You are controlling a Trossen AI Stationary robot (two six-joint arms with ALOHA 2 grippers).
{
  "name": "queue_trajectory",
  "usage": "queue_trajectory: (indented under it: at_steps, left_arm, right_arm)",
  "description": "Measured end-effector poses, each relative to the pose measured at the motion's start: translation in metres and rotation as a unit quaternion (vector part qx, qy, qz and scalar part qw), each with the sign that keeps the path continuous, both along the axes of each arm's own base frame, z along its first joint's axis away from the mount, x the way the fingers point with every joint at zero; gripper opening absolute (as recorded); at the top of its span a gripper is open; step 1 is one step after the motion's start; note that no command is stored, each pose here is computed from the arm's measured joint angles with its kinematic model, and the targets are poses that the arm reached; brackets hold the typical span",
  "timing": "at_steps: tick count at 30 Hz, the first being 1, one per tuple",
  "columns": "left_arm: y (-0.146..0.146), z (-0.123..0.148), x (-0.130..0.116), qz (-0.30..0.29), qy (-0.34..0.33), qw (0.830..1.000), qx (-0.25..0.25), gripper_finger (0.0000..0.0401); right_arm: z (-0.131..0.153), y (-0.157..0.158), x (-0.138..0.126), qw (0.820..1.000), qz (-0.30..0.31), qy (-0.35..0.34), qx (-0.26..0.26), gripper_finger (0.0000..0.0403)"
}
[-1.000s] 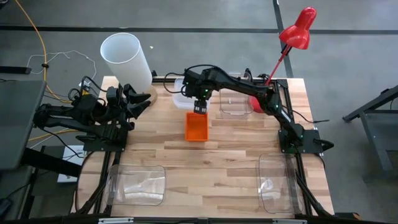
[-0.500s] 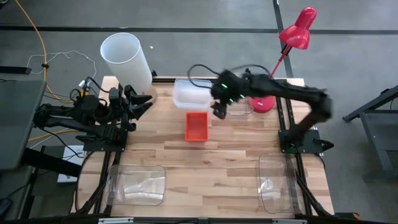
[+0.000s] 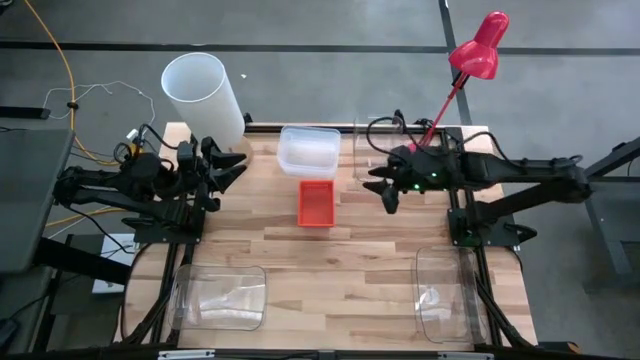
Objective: Stack baskets by color
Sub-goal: Stack the bottom right transparent bin on the top transparent bin
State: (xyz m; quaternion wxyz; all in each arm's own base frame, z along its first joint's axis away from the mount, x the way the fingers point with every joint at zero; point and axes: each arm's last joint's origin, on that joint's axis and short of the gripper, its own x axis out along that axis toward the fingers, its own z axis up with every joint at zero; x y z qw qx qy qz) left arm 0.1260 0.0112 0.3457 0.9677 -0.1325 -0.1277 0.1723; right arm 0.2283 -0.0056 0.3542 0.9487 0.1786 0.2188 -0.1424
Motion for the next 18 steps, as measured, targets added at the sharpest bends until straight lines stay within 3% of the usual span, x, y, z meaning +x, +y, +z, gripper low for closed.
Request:
queue_trajectory:
  at_steps: [11,18]
  left_arm:
    - [0.000,-0.006,0.012,0.000,0.024,1.000,-0.002,0.0149]
    - [0.000,-0.007,0.015,-0.004,0.023,1.000,-0.021,0.0149]
  right_arm:
    - [0.009,0.006,-0.001,0.999,0.012,-0.045,0.016,0.0194]
    - [0.016,0.015,0.001,0.985,0.035,-0.050,0.160,0.0194]
